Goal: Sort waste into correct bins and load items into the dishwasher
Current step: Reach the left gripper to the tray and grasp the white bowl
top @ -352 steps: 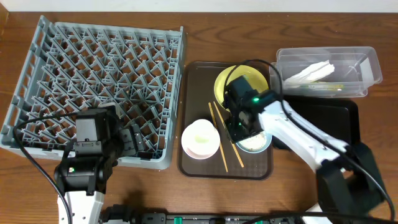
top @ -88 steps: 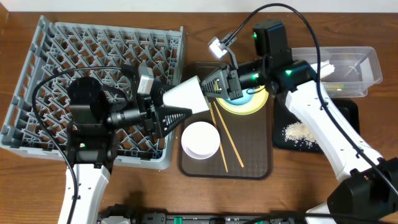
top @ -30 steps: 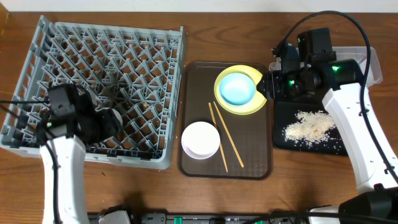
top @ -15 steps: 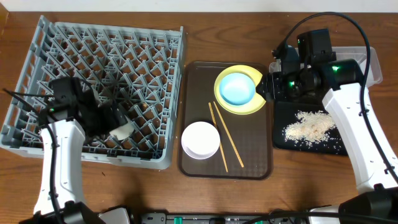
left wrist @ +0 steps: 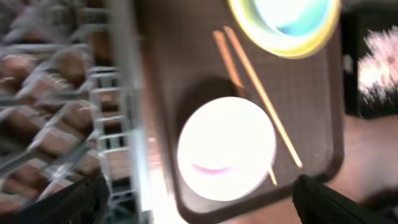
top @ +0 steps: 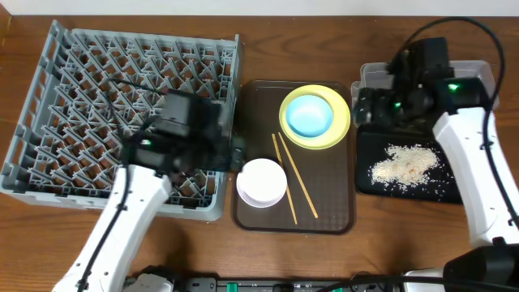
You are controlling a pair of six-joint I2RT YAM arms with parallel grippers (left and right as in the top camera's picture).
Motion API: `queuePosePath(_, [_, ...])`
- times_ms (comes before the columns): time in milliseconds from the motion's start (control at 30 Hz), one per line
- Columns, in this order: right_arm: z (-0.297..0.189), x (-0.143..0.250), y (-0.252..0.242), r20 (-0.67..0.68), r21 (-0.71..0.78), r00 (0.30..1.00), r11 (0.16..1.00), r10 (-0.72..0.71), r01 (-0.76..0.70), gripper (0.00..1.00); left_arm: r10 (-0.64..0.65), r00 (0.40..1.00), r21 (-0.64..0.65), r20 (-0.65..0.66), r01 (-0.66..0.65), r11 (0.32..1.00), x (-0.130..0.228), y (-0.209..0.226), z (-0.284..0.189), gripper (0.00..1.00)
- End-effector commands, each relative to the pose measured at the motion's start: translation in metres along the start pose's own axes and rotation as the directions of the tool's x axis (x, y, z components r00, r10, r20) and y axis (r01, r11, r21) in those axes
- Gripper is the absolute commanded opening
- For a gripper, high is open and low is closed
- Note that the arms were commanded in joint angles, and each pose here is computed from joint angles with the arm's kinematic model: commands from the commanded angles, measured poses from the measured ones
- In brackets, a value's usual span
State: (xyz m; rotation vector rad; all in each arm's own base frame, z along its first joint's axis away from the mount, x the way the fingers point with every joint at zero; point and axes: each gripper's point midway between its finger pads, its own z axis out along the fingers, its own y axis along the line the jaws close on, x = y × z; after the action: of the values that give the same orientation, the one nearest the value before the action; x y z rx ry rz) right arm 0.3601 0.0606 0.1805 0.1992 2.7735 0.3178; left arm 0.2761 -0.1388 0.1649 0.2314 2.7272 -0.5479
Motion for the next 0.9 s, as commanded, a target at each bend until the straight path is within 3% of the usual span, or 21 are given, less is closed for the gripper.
queuePosePath(0, [-0.009,-0.006,-0.012,0.02,0.02,0.996,0.996,0.084,-0.085,0.99,0.121,0.992,0.062,-0.025,-0.12,0.991,0.007,-0.041,0.017,0.97])
queuePosePath(133, [-0.009,-0.003,-0.014,0.009,0.028,0.996,0.996,0.084,-0.085,0.99,0.225,0.972,0.111,-0.066,-0.217,0.97,0.019,-0.074,0.042,0.95])
queuePosePath(267, [-0.009,-0.001,-0.014,0.004,0.029,0.996,0.996,0.085,-0.085,0.99,0.29,0.944,0.134,-0.158,-0.27,0.953,0.04,-0.092,0.078,0.87])
queuePosePath(367, [-0.009,-0.001,-0.014,0.001,0.03,0.996,0.996,0.086,-0.086,0.99,0.305,0.91,0.126,-0.279,-0.28,0.952,0.066,-0.091,0.112,0.8])
queuePosePath(567, [-0.009,0.0,-0.015,-0.004,0.032,0.997,0.996,0.083,-0.082,0.99,0.297,0.869,0.104,-0.395,-0.279,0.955,0.091,-0.082,0.142,0.71])
queuePosePath(667, [-0.009,0.001,-0.015,-0.004,0.032,0.997,0.996,0.083,-0.082,0.99,0.297,0.855,0.099,-0.426,-0.282,0.954,0.1,-0.08,0.15,0.62])
queuePosePath(767, [-0.009,0.001,-0.015,-0.005,0.032,0.997,0.996,0.083,-0.083,0.99,0.312,0.847,0.106,-0.43,-0.296,0.949,0.104,-0.084,0.153,0.45])
queuePosePath(867, [-0.009,0.001,-0.015,-0.006,0.033,0.997,0.996,0.083,-0.083,0.99,0.323,0.844,0.104,-0.429,-0.308,0.946,0.106,-0.086,0.154,0.4])
